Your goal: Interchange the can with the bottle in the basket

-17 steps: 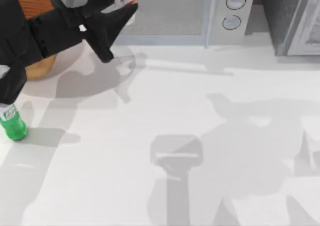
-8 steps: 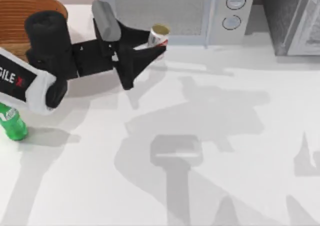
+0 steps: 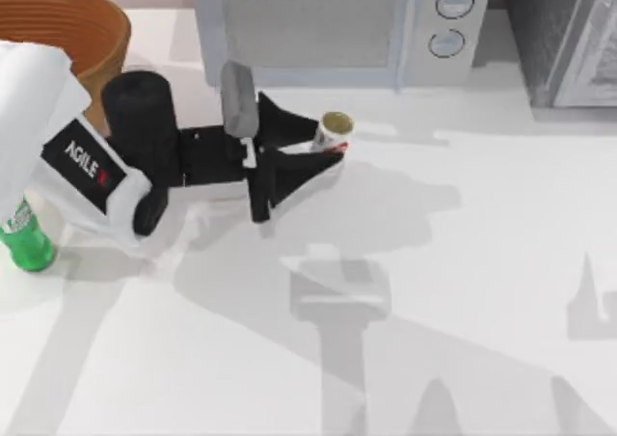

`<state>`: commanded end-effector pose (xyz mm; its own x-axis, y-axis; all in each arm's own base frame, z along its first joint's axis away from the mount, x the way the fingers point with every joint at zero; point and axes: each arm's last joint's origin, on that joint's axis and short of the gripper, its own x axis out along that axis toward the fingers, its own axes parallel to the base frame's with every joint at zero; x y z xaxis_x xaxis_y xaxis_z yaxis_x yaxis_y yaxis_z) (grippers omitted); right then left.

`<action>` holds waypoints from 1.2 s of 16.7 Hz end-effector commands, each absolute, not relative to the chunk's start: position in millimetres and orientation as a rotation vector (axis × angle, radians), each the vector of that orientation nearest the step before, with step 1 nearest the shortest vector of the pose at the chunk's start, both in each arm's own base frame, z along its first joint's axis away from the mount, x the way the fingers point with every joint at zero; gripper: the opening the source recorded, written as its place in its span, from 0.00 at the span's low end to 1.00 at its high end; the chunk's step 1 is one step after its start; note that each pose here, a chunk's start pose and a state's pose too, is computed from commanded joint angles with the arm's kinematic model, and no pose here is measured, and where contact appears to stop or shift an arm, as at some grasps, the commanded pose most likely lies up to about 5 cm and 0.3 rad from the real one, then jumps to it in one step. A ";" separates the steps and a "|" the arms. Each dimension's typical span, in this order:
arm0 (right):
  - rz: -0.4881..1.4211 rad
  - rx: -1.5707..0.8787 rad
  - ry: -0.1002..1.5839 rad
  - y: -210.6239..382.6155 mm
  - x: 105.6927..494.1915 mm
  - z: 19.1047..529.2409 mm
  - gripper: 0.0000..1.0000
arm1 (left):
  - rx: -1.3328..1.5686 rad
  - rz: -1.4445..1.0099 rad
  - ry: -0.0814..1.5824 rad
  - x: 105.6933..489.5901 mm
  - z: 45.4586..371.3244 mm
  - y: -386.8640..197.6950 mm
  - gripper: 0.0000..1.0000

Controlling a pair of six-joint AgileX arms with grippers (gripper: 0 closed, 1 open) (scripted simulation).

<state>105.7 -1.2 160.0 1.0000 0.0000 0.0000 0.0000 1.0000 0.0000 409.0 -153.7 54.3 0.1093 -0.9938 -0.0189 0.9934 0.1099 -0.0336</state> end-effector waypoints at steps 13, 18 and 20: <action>0.000 0.000 0.000 -1.2 105.7 160.0 1.00 | 0.000 -1.591 0.000 414.8 18.0 -165.1 0.00; 0.000 0.000 0.000 -1.2 105.7 160.0 1.00 | 0.000 -1.591 0.000 414.8 18.0 -165.1 0.38; 0.000 0.000 0.000 -1.2 105.7 160.0 1.00 | 0.000 -1.591 0.000 414.8 18.0 -165.1 0.53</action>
<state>105.7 -1.2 160.0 1.0000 0.0000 0.0000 0.0000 1.0000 0.0000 414.8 -165.1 18.0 -0.0200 -0.9998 0.0000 0.9998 -0.0200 0.0000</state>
